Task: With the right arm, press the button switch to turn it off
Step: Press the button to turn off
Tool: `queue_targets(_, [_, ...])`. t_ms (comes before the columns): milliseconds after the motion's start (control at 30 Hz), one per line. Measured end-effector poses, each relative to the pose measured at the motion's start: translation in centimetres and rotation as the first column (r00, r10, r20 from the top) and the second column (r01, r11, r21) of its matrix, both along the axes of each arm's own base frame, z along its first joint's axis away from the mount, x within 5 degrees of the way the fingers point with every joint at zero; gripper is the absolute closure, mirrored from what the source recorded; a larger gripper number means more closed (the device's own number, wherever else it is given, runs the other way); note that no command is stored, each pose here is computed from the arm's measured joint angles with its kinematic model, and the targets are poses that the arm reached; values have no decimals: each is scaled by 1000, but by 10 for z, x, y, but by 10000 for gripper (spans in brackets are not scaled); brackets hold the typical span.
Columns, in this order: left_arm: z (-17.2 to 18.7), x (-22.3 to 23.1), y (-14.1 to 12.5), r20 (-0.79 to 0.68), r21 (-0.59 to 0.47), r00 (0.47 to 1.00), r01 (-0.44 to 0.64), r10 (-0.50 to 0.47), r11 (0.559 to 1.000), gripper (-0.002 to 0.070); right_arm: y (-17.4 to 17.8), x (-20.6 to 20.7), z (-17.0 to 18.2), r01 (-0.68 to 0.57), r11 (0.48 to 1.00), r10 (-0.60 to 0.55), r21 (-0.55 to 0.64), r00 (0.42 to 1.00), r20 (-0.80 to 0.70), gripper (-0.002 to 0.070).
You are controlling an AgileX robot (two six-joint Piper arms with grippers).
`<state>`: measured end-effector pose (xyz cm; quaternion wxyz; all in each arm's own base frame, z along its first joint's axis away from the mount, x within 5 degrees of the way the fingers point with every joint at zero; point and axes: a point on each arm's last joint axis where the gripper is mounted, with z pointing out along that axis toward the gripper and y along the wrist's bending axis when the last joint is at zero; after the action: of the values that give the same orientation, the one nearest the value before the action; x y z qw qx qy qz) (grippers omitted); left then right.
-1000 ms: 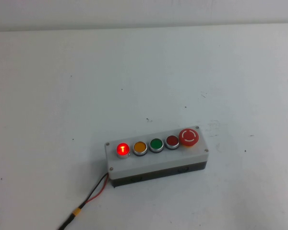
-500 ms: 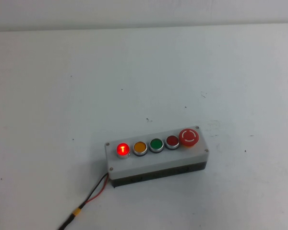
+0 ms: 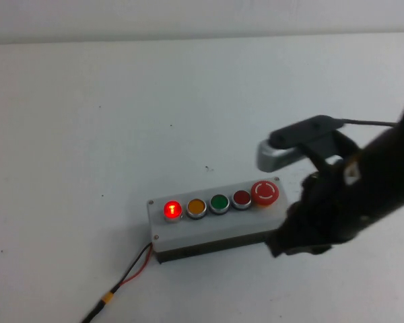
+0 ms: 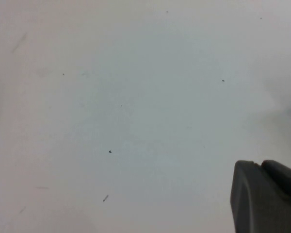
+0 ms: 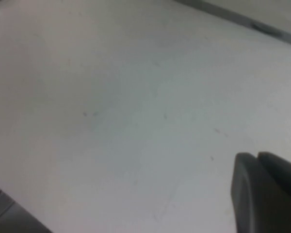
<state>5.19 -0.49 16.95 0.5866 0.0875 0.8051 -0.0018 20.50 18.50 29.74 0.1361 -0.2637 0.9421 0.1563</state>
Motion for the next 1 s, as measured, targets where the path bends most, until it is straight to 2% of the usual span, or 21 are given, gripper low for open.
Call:
queue_targets(100, [0,0,0,0,0,1000,0,0,1000,677,33,13,3,-58,998,58,2,998,19,692])
queue_targets(300, [0,0,0,0,0,1000,0,0,1000,677,86,54,7,-106,994,104,27,992,69,692])
queue_targets(567, [0,0,0,0,0,1000,0,0,1000,677,142,85,-18,-188,982,188,-22,982,21,692])
queue_targets(1000, [0,0,0,0,0,1000,0,0,1000,677,157,91,-26,-231,972,232,-41,972,26,692])
